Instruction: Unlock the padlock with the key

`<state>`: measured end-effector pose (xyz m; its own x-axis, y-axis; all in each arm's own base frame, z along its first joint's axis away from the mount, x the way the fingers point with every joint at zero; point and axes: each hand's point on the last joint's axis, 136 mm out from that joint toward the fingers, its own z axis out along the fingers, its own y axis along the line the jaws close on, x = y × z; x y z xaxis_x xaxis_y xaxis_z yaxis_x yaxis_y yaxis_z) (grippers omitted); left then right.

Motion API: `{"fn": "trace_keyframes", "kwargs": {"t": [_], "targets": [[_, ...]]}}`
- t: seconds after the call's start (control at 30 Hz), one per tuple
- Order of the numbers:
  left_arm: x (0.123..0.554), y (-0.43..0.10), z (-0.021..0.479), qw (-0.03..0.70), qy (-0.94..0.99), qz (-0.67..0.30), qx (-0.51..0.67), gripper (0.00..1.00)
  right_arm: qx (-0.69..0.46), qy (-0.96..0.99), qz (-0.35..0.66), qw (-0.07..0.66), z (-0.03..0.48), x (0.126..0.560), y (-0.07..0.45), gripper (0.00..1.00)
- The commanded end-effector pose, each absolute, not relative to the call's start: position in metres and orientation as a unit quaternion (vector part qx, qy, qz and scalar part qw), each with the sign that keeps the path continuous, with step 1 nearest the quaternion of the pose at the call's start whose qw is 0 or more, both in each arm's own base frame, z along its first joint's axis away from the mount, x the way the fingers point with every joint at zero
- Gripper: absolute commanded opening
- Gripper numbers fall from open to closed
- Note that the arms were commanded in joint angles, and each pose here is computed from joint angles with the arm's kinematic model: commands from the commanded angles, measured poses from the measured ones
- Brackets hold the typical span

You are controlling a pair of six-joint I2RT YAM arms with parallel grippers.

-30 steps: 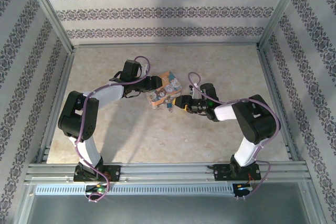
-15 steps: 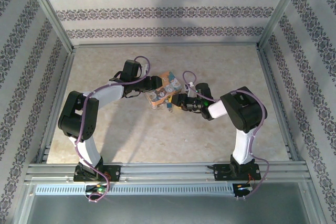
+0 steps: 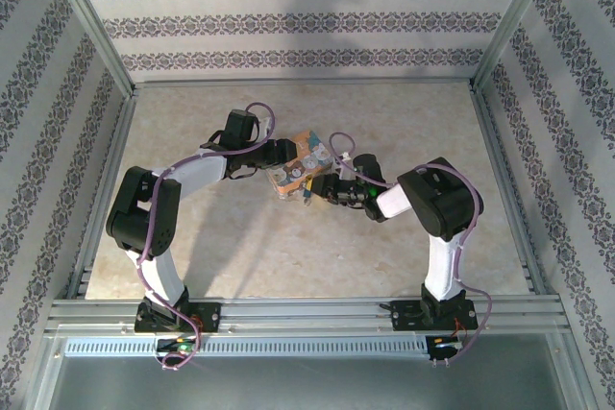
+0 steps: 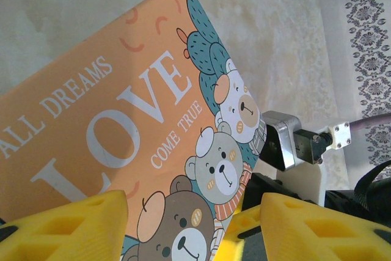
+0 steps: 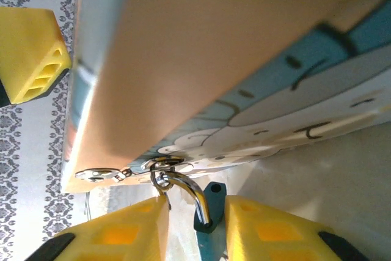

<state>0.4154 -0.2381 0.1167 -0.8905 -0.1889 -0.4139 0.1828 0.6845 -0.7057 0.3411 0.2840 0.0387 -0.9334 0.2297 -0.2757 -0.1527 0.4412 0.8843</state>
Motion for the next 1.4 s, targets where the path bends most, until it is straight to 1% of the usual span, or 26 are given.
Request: {"fn": "trace_keyframes", "kwargs": {"t": [0.0, 0.2, 0.43, 0.73, 1.0, 1.13, 1.37], "targets": [[0.387, -0.230, 0.074, 0.159, 0.919, -0.360, -0.028, 0.59, 0.024, 0.832, 0.524, 0.178, 0.030, 0.339, 0.288, 0.27], [0.386, -0.229, 0.073, 0.158, 0.920, -0.358, -0.028, 0.59, 0.039, 0.837, 0.514, 0.185, 0.027, 0.343, 0.284, 0.17], [0.384, -0.228, 0.070, 0.157, 0.921, -0.355, -0.028, 0.59, 0.055, 0.835, 0.513, 0.194, 0.031, 0.345, 0.282, 0.10], [0.382, -0.227, 0.069, 0.156, 0.922, -0.354, -0.028, 0.59, 0.079, 0.810, 0.537, 0.221, 0.051, 0.353, 0.283, 0.09], [0.381, -0.226, 0.067, 0.155, 0.922, -0.353, -0.029, 0.59, 0.104, 0.803, 0.535, 0.243, 0.057, 0.356, 0.276, 0.09], [0.380, -0.226, 0.066, 0.154, 0.922, -0.353, -0.030, 0.60, 0.143, 0.799, 0.530, 0.245, 0.055, 0.357, 0.270, 0.08], [0.379, -0.226, 0.065, 0.154, 0.922, -0.353, -0.032, 0.59, 0.181, 0.790, 0.531, 0.248, 0.057, 0.358, 0.276, 0.08]]}}
